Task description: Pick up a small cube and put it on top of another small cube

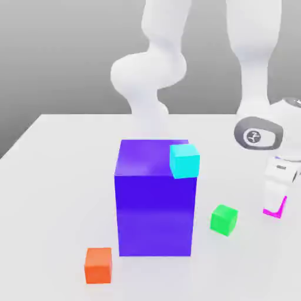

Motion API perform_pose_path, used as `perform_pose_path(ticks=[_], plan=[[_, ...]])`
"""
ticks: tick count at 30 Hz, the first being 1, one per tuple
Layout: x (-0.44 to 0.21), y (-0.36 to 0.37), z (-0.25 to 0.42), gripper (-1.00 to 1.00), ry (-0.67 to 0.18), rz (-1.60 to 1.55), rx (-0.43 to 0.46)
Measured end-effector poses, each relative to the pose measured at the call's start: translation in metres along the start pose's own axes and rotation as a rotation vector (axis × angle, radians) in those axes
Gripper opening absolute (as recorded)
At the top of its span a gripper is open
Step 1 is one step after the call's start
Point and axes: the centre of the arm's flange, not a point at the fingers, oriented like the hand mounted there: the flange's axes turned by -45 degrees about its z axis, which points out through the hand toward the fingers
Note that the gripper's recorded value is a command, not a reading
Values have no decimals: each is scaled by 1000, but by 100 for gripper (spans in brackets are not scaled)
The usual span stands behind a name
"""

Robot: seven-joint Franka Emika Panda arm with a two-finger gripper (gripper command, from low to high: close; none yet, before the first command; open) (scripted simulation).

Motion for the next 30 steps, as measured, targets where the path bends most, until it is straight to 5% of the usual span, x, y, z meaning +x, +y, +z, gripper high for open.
perform_pose_path(ticks=[20,28,29,30], plan=[[-83,124,-104,-100,1,-28,3],[-95,137,-54,-100,-2,-30,-2],[-96,136,-46,100,-2,-29,-1],[-96,137,-46,100,-2,-27,-1]])
